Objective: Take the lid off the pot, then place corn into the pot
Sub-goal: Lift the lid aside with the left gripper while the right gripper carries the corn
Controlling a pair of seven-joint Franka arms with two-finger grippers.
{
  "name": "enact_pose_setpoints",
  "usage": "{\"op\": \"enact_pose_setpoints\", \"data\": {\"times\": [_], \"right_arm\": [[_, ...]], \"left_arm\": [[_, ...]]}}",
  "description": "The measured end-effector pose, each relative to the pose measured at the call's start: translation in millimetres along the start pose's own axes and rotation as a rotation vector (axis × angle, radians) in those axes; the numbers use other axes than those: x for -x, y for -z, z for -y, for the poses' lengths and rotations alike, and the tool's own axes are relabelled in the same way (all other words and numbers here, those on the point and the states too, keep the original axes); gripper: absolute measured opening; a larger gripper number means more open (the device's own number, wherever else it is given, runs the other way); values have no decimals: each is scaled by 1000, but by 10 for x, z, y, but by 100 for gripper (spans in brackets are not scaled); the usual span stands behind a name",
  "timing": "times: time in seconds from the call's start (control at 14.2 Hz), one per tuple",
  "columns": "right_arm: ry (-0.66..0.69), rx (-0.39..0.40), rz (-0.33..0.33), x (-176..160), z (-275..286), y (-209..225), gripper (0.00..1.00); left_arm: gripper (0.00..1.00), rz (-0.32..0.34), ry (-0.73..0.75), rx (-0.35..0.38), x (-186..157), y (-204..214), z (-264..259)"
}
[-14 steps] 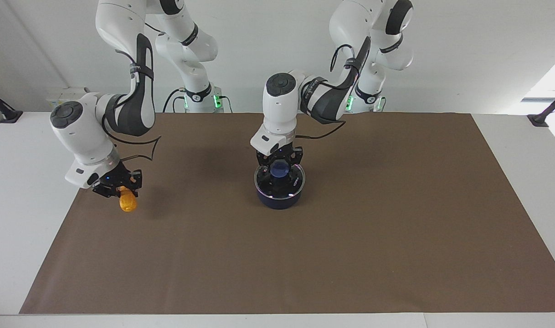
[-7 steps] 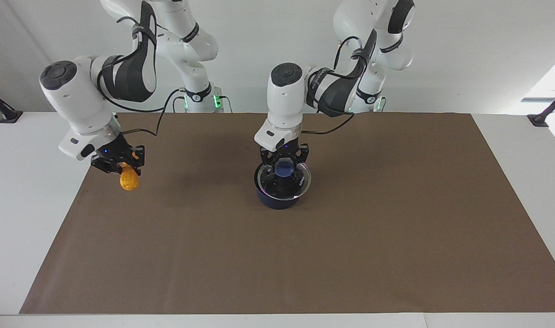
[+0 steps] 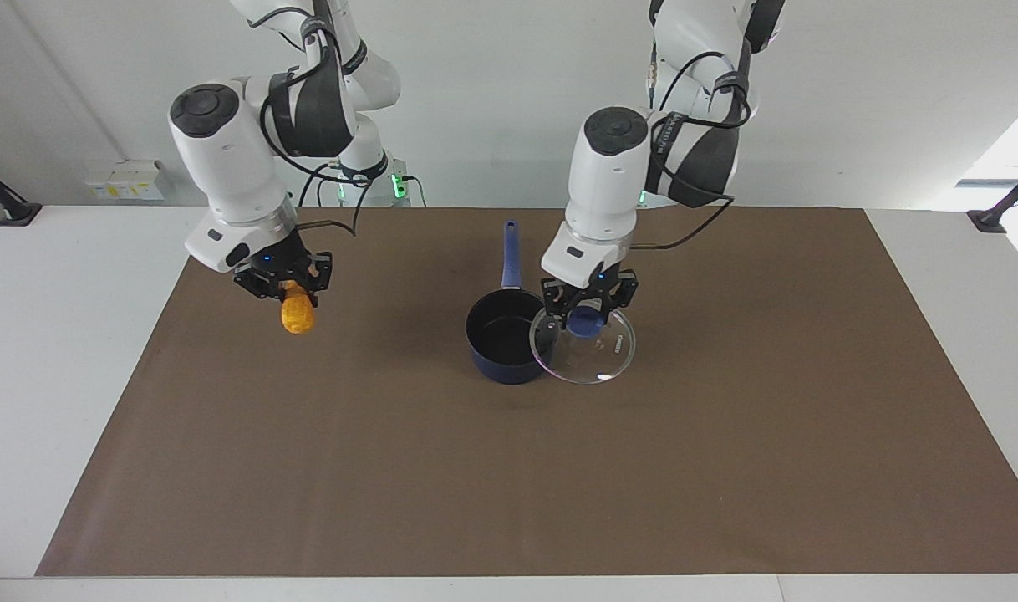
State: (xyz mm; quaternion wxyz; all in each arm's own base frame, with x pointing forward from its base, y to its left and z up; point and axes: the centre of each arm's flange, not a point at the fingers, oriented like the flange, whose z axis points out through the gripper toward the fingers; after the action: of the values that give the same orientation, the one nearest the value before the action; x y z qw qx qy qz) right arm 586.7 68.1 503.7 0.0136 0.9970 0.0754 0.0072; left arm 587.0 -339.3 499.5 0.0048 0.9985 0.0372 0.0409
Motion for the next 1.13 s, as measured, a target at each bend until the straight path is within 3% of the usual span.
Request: {"op": "enact_pose_setpoints", "data": {"times": [0.35, 0.63, 0.85, 1.13], "right_arm": [[-107, 2, 11, 47, 1361, -80, 39], [-139, -3, 20, 21, 1900, -181, 39], [-140, -2, 41, -37, 2308, -383, 39], [-112, -24, 57, -189, 2727, -670, 39]], "left_arm": [[66, 49, 19, -8, -443, 107, 1033], [66, 89, 48, -1, -666, -17, 1749], [66, 126, 28, -6, -669, -173, 2317], [66, 121, -9, 7, -425, -429, 2965]]}}
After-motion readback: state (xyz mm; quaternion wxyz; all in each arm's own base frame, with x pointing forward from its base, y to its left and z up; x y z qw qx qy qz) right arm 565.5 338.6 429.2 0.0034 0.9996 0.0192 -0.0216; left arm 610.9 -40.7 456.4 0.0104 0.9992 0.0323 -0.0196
